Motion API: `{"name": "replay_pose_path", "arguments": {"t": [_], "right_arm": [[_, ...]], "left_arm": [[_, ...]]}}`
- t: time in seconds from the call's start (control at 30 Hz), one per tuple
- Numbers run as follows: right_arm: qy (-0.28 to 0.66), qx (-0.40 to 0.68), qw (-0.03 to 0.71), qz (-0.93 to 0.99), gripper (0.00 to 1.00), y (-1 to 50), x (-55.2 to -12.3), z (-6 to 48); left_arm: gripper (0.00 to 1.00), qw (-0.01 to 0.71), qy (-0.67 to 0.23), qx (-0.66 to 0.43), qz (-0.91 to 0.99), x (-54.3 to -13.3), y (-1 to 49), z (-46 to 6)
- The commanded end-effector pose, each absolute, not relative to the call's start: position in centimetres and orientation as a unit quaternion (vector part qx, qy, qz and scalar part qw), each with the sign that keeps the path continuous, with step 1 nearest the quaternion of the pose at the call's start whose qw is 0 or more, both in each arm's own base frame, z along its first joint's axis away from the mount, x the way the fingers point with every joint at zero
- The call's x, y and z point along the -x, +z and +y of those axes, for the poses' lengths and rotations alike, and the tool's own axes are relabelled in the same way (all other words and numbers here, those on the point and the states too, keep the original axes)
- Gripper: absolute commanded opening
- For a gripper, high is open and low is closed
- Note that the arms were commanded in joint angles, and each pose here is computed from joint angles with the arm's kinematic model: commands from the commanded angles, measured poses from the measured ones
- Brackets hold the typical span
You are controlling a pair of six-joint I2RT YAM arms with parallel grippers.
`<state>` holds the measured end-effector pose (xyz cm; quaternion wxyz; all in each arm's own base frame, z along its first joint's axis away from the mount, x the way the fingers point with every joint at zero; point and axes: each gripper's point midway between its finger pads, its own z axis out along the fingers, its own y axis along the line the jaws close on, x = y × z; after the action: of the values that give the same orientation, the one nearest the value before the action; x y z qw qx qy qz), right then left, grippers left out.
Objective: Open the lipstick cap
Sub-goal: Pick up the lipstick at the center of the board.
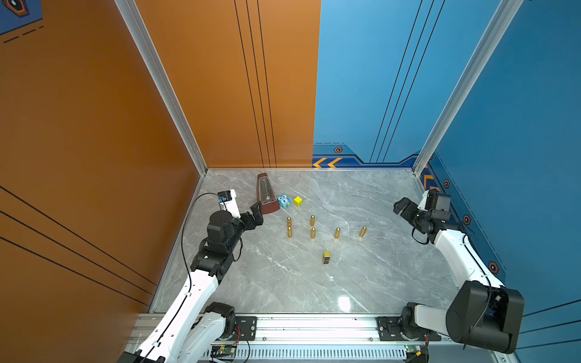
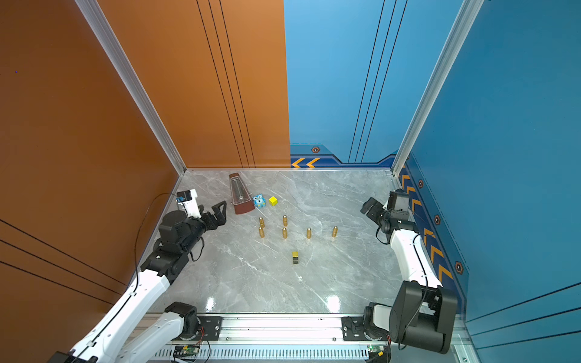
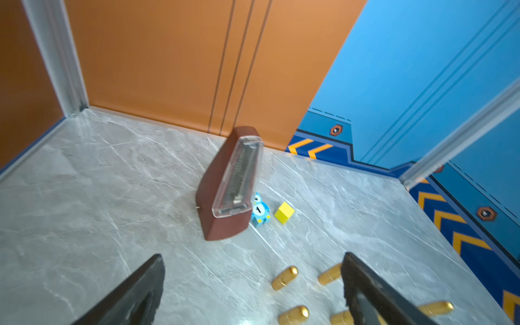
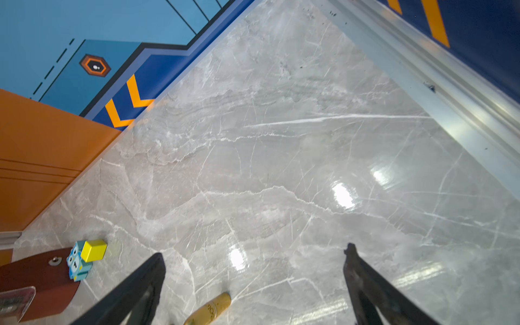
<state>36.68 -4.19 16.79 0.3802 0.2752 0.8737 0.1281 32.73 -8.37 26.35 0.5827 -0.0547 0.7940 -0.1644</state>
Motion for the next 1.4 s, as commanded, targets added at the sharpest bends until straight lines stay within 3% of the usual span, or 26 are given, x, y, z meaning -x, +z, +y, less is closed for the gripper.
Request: {"name": "replay_pose_path", "arguments": {"t": [0.0,0.23,0.4,0.63,0.83,1.17,1.37], "right_arm": [[0.093,-0.273,0.369,0.884,1.0,18.1,-34.9,-3.7],[0.113,-0.224,0.365,0.896,1.0,18.8,-33.1,-0.1],[0.046,-0.135,0.359,0.922,1.0,17.7,-32.4,3.0],[0.074,-0.153,0.253,0.952,1.0,13.9,-31.9,6.2],[0.053,-0.153,0.205,0.965,0.88,11.7,-33.2,8.3],[0.001,-0.169,0.189,0.967,0.63,8.5,-34.7,8.2],[0.021,-0.158,0.166,0.973,0.51,6.3,-35.5,9.1]], "left_arm": [[0.99,0.528,-0.114,0.024,0.841,-31.8,23.7,-9.9],[0.98,0.477,-0.137,-0.05,0.867,-30.6,22.8,-17.1],[0.98,0.448,-0.125,-0.121,0.877,-29.9,21.8,-22.6],[0.99,0.42,-0.111,-0.204,0.877,-30.0,20.4,-27.9],[0.99,0.391,-0.145,-0.245,0.875,-29.8,19.5,-30.6],[0.98,0.377,-0.137,-0.266,0.877,-30.1,18.1,-31.4],[0.98,0.368,-0.151,-0.287,0.871,-29.6,17.9,-32.2]]}}
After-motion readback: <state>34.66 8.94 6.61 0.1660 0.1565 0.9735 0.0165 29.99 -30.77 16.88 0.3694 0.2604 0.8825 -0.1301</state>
